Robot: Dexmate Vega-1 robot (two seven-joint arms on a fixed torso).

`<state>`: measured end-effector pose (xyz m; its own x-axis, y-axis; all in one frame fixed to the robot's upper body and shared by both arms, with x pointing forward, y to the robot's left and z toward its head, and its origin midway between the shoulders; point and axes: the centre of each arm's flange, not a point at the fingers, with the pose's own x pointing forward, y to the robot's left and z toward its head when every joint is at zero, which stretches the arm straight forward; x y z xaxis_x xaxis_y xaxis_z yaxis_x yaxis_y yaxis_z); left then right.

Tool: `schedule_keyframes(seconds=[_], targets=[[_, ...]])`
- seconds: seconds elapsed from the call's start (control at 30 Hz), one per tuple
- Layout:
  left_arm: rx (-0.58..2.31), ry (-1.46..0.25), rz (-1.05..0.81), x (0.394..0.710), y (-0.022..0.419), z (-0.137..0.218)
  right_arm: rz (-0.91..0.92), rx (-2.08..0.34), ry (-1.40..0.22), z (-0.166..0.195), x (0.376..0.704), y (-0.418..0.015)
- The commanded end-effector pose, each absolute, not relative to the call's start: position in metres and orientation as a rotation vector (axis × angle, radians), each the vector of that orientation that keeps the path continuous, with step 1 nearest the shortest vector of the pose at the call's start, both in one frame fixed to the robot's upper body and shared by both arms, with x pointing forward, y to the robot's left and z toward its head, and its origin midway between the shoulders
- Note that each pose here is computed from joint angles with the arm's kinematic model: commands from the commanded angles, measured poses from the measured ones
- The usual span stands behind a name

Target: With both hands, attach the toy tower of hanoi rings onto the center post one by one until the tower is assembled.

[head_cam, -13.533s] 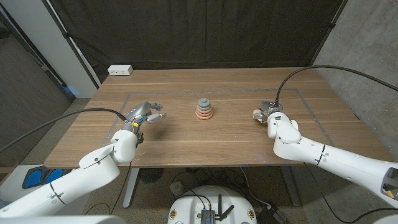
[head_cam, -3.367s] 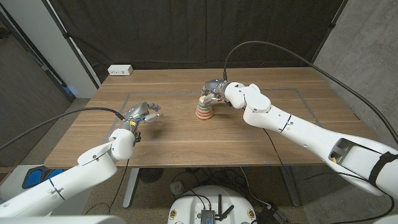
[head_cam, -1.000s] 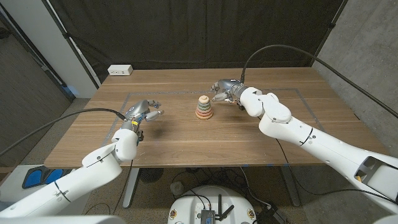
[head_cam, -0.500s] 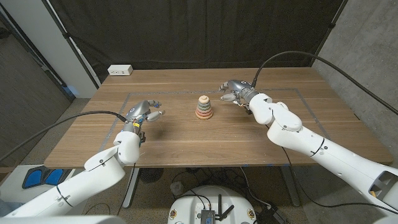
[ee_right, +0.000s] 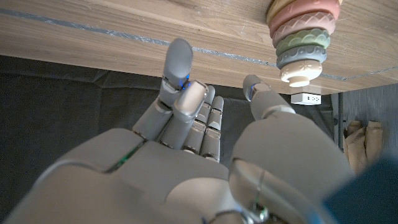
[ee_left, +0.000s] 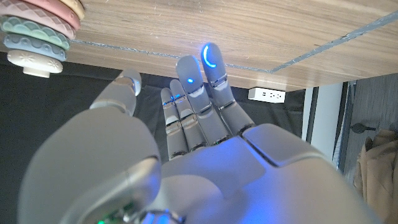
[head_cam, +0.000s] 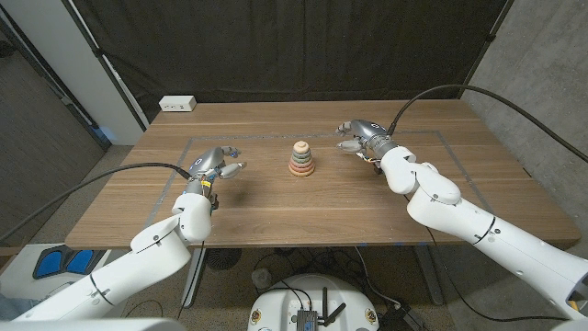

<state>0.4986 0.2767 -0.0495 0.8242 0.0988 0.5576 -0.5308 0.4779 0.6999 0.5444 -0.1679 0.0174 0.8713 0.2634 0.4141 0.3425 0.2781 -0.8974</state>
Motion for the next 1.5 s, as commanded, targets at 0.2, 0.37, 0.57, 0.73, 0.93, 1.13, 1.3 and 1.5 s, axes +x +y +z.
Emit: schedule_keyframes(seconds=[0.2, 0.37, 0.57, 0.73, 0.93, 1.13, 1.3, 1.5], targets=[[1.003, -0.506, 0.407, 0.504, 0.270, -0.045, -0.136, -1.263, -0.551, 0.004, 0.539, -0.197], [1.008, -0.511, 0.404, 0.506, 0.267, -0.043, -0.156, -1.246, -0.552, 0.001, 0.537, -0.206], [1.006, -0.504, 0.396, 0.509, 0.264, -0.044, -0.174, -1.246, -0.559, -0.001, 0.534, -0.213], [1.006, -0.511, 0.402, 0.509, 0.261, -0.044, -0.181, -1.242, -0.561, -0.003, 0.534, -0.220], [1.023, -0.516, 0.404, 0.506, 0.256, -0.041, -0.204, -1.239, -0.573, -0.006, 0.534, -0.228], [1.028, -0.524, 0.408, 0.505, 0.253, -0.040, -0.232, -1.250, -0.565, -0.012, 0.535, -0.234], [1.035, -0.516, 0.409, 0.506, 0.252, -0.041, -0.266, -1.278, -0.574, -0.015, 0.535, -0.235], [1.039, -0.518, 0.415, 0.508, 0.250, -0.039, -0.282, -1.293, -0.585, -0.018, 0.537, -0.241]])
